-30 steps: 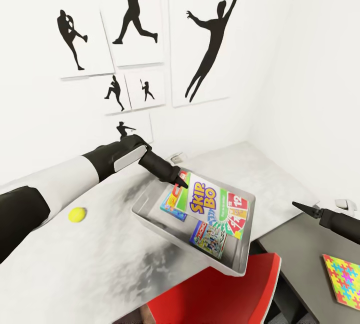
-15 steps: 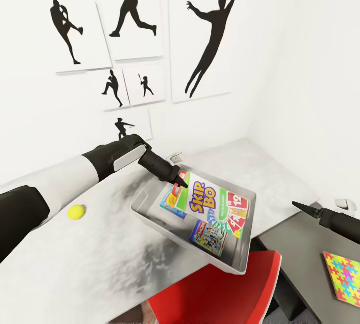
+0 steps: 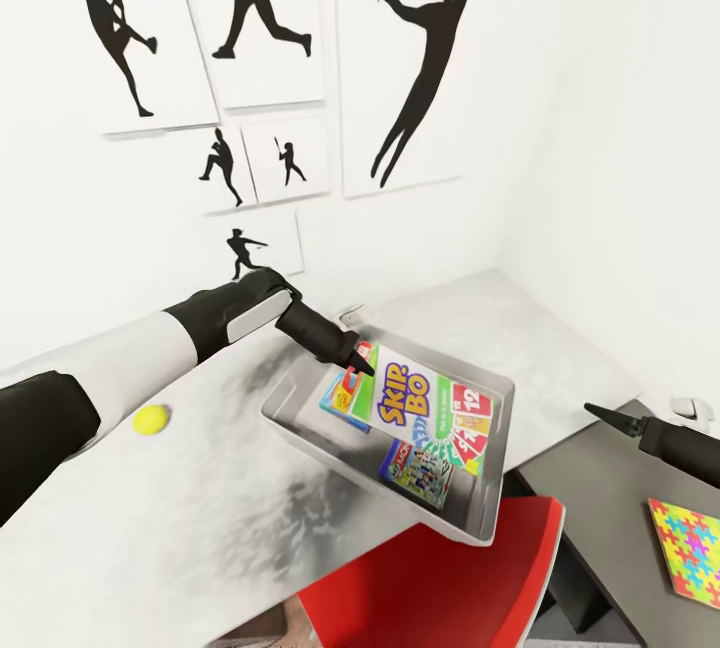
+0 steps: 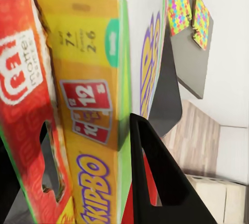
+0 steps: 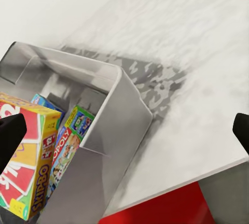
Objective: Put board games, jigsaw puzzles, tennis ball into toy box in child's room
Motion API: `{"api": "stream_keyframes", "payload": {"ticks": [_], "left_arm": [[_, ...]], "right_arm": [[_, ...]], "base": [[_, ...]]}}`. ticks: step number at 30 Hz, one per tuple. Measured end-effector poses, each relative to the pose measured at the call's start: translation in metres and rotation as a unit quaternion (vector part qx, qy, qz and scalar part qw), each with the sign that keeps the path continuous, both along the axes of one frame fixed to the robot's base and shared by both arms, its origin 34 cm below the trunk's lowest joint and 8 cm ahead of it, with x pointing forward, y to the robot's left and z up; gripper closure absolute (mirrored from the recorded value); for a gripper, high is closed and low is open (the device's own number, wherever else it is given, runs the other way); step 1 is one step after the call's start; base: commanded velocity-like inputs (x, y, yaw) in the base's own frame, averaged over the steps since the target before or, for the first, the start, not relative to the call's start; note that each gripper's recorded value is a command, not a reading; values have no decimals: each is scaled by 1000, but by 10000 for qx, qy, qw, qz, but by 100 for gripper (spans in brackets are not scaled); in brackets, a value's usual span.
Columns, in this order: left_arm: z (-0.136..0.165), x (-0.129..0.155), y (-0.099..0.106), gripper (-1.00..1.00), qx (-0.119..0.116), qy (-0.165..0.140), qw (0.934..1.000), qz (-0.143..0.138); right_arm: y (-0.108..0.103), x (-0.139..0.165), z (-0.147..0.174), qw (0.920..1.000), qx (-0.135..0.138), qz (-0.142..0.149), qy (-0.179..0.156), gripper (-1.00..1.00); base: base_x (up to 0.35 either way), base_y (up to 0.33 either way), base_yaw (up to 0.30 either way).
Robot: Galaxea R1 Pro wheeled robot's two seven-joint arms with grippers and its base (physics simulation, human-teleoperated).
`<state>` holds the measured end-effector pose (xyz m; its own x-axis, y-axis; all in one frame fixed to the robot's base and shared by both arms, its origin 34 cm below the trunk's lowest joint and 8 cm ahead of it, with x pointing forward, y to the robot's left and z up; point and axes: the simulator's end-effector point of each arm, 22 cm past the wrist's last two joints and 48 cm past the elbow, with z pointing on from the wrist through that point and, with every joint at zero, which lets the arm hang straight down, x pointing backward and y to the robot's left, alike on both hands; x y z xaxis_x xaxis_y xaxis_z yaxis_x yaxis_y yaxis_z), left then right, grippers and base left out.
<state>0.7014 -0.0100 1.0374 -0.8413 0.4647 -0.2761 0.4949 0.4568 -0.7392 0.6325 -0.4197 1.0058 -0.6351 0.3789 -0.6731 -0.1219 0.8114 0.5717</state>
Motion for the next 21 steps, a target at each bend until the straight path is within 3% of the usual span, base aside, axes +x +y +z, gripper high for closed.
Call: {"api": "stream_keyframes", "payload": {"ticks": [21], "left_arm": [[-24, 11, 2, 100, 105, 180, 9997, 153]], "right_arm": [[3, 0, -13, 9999, -51, 42, 119, -100]], "base": [[0, 0, 0]]}}
